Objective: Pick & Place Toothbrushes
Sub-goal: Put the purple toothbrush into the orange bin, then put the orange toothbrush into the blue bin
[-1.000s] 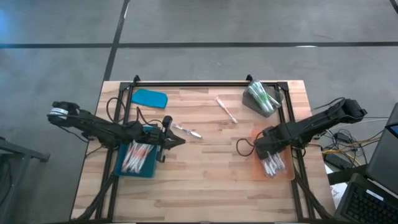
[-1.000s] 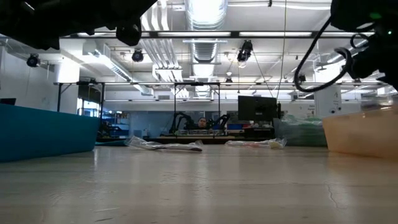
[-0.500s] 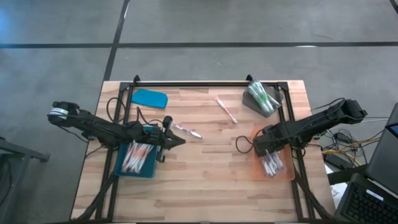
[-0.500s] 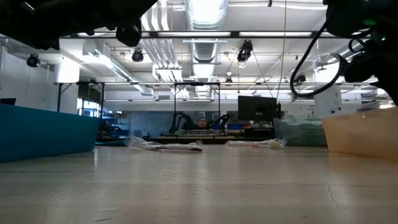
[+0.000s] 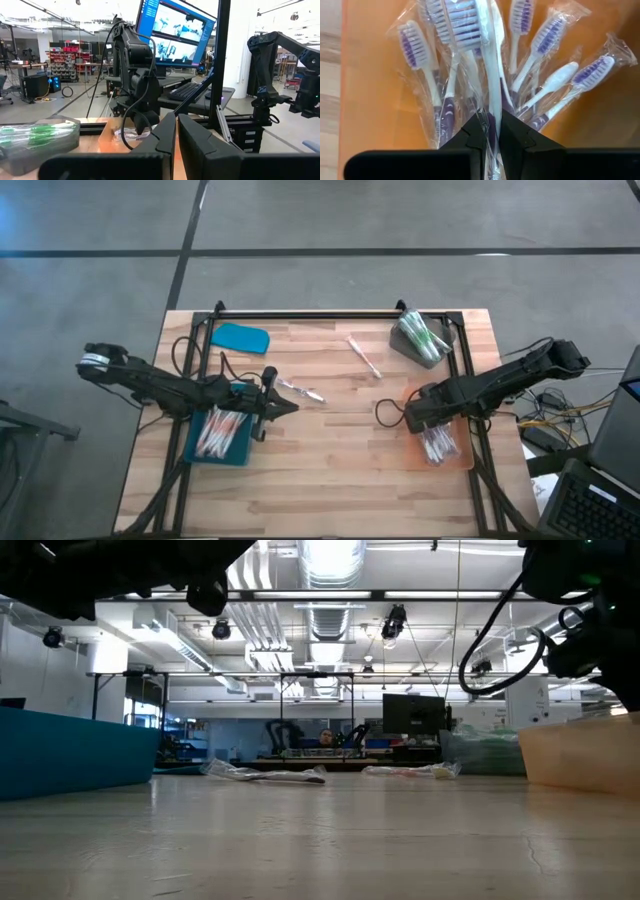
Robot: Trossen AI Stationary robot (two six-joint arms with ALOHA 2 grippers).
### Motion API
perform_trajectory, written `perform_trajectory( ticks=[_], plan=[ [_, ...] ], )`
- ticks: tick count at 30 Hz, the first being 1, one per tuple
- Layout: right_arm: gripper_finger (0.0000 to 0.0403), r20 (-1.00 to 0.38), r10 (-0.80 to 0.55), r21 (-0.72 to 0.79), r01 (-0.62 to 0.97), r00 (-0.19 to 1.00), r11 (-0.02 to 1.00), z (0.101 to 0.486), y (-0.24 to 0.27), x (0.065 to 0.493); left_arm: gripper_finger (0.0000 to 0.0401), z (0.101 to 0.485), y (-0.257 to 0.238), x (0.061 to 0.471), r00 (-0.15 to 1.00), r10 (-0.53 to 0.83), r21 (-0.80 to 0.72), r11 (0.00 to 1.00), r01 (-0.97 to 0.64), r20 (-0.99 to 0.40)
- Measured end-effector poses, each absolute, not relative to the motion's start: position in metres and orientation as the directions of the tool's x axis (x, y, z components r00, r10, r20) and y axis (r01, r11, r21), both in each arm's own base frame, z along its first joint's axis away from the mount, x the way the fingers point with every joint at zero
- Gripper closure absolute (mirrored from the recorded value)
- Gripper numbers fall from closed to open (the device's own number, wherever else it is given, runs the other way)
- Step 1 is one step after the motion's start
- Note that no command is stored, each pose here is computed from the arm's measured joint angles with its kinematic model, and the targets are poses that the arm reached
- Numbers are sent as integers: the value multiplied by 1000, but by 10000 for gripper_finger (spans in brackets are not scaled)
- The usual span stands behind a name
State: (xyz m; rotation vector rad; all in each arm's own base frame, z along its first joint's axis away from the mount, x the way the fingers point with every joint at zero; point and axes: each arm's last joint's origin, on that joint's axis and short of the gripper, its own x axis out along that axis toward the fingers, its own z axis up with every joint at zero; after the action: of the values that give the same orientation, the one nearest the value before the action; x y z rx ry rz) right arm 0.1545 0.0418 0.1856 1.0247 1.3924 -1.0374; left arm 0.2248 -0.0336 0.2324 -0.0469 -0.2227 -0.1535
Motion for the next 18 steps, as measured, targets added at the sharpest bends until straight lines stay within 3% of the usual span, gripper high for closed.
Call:
perform_trajectory(
  ticks=[18],
  plan=[
    [264, -996, 62, -36, 950, -58, 310, 189, 43, 156, 375, 232, -34, 225, 965, -146, -30, 987, 156, 218]
  ],
)
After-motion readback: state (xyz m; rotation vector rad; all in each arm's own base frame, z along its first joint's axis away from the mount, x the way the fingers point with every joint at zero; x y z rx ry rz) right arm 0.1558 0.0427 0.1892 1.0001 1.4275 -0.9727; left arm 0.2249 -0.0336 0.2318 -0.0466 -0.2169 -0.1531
